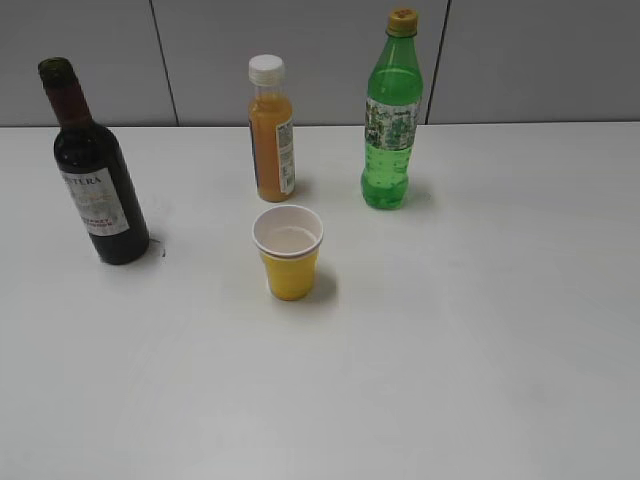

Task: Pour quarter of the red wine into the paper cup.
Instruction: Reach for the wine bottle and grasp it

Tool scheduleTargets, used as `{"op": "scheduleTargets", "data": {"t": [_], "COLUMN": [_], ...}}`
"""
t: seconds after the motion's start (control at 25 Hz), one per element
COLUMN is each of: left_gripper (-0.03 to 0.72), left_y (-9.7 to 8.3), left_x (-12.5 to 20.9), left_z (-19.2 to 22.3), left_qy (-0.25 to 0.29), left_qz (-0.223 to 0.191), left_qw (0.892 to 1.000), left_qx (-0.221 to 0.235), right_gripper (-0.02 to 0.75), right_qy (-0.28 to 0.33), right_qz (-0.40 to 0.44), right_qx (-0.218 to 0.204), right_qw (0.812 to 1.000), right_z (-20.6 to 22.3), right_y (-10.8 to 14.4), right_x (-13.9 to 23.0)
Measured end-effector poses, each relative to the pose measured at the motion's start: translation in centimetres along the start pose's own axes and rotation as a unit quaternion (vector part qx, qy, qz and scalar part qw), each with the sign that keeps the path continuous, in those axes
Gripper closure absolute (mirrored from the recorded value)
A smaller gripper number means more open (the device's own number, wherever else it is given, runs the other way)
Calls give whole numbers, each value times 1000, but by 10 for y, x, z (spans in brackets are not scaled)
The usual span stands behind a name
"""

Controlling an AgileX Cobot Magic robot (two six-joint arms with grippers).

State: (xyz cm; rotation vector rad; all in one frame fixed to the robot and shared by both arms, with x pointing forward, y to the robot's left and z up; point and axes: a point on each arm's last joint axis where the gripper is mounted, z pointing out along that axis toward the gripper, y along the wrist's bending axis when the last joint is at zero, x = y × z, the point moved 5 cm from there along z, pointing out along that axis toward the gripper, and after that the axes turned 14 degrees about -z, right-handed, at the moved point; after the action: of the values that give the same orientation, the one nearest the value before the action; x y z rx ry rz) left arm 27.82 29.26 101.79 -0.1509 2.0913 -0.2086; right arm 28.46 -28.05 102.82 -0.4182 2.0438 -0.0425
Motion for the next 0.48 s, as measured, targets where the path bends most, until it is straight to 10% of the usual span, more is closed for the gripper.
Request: {"op": "scheduleTargets", "data": {"t": [0.48], "left_gripper": [690], "left_y": [1], "left_x": [0], "left_z": [0], "left_qy": [-1], "left_qz": [1], "left_qw": [1000], "left_qx": [-3], "right_gripper": [145], "right_qy": [-13], "right_qz": [59], "right_qx": [53], "right_qw": [997], "right_z": [-7], "right_y": [-11], "right_x": [7]}}
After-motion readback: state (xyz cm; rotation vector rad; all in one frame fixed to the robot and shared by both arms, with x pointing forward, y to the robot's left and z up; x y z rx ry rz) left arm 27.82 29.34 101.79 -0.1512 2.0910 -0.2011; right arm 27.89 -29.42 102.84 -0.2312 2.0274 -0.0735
